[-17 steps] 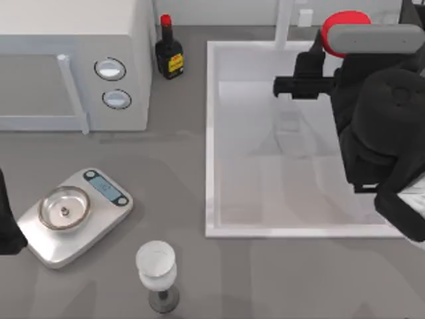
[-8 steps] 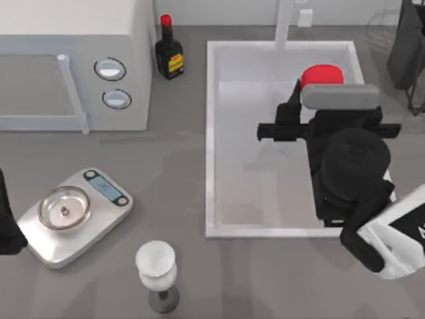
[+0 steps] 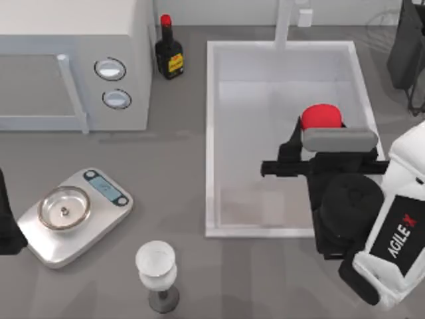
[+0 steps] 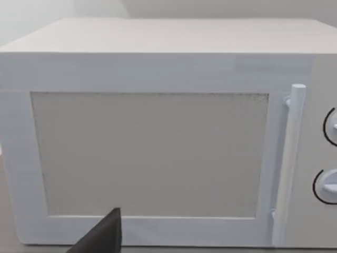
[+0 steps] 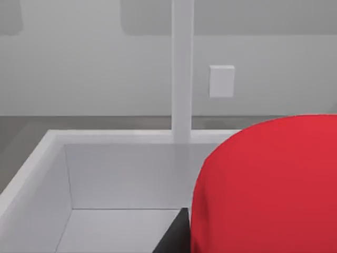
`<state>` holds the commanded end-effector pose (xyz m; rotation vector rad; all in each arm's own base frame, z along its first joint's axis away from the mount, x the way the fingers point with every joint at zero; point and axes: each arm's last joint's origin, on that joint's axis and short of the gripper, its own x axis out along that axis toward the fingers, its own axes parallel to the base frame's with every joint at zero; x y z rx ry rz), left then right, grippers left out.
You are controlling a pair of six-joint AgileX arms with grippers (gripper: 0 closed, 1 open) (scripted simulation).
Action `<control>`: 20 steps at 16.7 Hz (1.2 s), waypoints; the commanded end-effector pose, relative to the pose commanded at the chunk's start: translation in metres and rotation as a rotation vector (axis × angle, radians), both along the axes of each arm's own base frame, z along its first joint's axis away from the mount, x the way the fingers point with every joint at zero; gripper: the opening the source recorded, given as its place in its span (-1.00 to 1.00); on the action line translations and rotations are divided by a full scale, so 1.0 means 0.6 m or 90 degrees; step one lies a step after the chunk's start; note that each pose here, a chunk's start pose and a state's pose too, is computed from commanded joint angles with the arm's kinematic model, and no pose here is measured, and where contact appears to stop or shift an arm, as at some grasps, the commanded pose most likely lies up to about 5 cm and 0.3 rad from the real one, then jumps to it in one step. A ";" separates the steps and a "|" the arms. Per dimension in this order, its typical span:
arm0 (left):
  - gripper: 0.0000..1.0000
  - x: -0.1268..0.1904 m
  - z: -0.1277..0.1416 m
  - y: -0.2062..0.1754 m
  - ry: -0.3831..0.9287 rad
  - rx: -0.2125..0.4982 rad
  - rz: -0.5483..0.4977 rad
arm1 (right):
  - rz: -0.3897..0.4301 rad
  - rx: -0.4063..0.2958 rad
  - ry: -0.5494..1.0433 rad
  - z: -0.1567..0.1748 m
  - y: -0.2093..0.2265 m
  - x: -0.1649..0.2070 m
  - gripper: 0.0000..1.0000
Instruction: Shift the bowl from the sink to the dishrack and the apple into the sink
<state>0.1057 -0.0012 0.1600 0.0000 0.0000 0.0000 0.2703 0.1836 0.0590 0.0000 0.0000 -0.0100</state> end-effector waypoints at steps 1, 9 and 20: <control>1.00 0.000 0.000 0.000 0.000 0.000 0.000 | 0.000 0.000 0.000 0.000 0.000 0.000 -1.00; 1.00 0.000 0.000 0.000 0.000 0.000 0.000 | 0.000 0.000 0.000 0.000 0.000 0.000 -0.10; 1.00 0.000 0.000 0.000 0.000 0.000 0.000 | 0.000 0.000 0.000 0.000 0.000 0.000 1.00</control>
